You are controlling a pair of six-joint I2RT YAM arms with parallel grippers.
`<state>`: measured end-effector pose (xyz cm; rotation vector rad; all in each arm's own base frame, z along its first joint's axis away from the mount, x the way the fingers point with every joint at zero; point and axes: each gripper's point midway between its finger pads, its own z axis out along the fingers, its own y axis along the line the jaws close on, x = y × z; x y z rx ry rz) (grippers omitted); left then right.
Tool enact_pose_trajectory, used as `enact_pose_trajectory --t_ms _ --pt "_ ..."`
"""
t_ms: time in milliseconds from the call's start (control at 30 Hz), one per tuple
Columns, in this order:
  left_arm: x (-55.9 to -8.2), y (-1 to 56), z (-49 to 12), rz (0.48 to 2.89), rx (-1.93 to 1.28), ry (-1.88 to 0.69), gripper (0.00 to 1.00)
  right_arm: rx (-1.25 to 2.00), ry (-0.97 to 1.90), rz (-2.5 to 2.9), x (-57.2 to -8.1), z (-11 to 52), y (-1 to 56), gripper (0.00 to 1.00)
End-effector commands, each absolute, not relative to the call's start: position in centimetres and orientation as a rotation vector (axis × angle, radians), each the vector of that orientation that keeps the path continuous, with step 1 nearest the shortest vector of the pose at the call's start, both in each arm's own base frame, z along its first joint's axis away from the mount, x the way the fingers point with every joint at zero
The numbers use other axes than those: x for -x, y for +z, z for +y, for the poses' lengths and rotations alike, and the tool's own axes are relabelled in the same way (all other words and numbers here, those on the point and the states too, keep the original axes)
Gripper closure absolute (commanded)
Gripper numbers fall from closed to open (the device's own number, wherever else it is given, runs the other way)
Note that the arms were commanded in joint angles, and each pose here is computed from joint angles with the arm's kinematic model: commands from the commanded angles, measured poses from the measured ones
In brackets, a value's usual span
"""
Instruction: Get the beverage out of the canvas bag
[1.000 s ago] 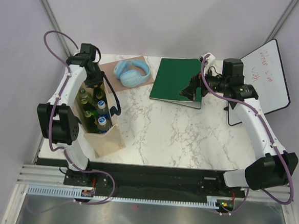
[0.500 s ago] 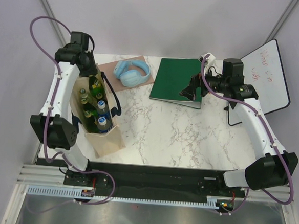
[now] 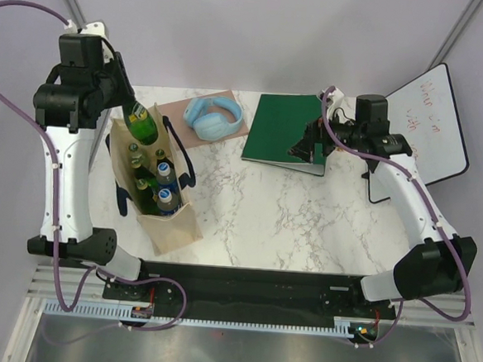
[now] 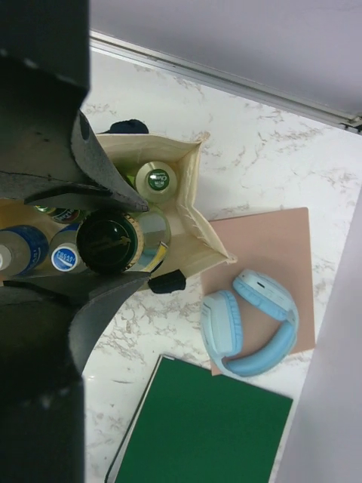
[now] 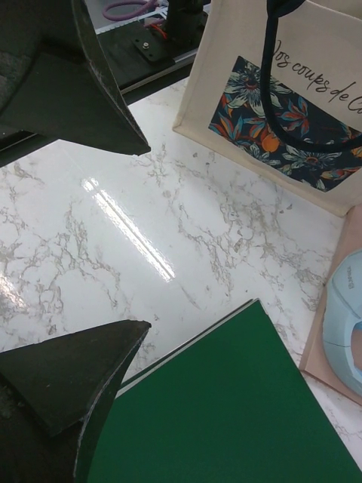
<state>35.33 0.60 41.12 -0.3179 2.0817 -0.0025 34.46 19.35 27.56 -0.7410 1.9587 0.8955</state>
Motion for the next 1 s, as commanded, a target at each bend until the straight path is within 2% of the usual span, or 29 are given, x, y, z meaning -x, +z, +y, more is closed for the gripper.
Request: enact_pose_trajectory --t_ms 0,167,467,833,967 --pt "-32.7 49.5 -0.8 1.819 0.247 -0.12 0.98 0.766 0.928 1.889 -34.9 19.9 29.7 0.02" --pt "-30.9 52.2 -2.4 1.747 0.211 -0.233 0.98 0.764 0.933 1.891 -35.0 19.9 29.7 0.02" --pt "-30.9 53.4 -7.8 1.729 0.117 -0.481 0.98 0.759 0.928 1.897 -34.6 19.8 29.6 0.02" --pt "-34.2 50.6 -16.1 1.772 -0.044 -0.595 0.98 0.747 0.863 1.909 -34.0 19.0 29.0 0.02" --pt "-36.2 46.9 -19.2 1.81 -0.124 -0.578 0.98 0.742 0.845 1.915 -33.9 18.6 28.7 0.02"
